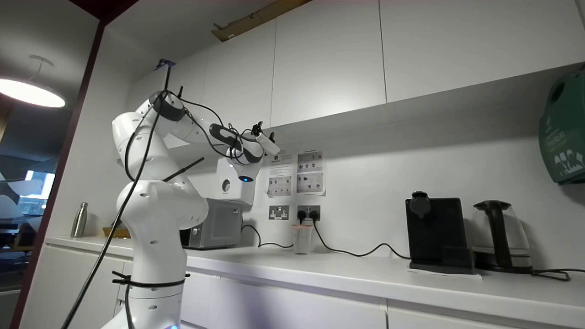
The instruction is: Open the left door on the second upper cabinet
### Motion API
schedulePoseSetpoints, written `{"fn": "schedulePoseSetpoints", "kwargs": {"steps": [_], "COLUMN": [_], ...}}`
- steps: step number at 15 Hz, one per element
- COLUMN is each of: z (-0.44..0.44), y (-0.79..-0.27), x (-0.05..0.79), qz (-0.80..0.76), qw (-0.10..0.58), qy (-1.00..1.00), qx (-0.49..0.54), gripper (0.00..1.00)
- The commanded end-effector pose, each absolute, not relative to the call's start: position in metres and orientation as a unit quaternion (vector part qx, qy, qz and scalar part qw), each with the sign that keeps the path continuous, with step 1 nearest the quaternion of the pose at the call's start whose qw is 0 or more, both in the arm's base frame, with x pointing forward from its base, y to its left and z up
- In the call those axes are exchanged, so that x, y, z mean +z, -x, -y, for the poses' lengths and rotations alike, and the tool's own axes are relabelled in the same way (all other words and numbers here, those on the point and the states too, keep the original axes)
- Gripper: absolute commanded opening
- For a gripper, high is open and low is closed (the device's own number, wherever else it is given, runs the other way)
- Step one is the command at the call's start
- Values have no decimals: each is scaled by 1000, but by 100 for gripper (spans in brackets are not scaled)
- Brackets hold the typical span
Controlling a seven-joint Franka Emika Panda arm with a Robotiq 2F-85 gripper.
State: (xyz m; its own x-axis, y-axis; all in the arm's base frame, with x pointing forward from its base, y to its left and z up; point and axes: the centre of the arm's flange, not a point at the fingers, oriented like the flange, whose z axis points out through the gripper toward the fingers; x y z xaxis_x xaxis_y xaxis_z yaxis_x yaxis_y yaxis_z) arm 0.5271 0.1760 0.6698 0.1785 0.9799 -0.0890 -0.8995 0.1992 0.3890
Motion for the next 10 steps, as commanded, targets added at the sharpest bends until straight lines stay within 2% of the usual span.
{"fn": "schedulePoseSetpoints", "kwargs": {"steps": [1,10], "z": [-180,-181], "y": [-537,-527], "x": [688,705], "qz": [-158,-140], "qw": [755,760], "qy": [-105,-88], "qx": [628,628], "gripper": [100,100]}}
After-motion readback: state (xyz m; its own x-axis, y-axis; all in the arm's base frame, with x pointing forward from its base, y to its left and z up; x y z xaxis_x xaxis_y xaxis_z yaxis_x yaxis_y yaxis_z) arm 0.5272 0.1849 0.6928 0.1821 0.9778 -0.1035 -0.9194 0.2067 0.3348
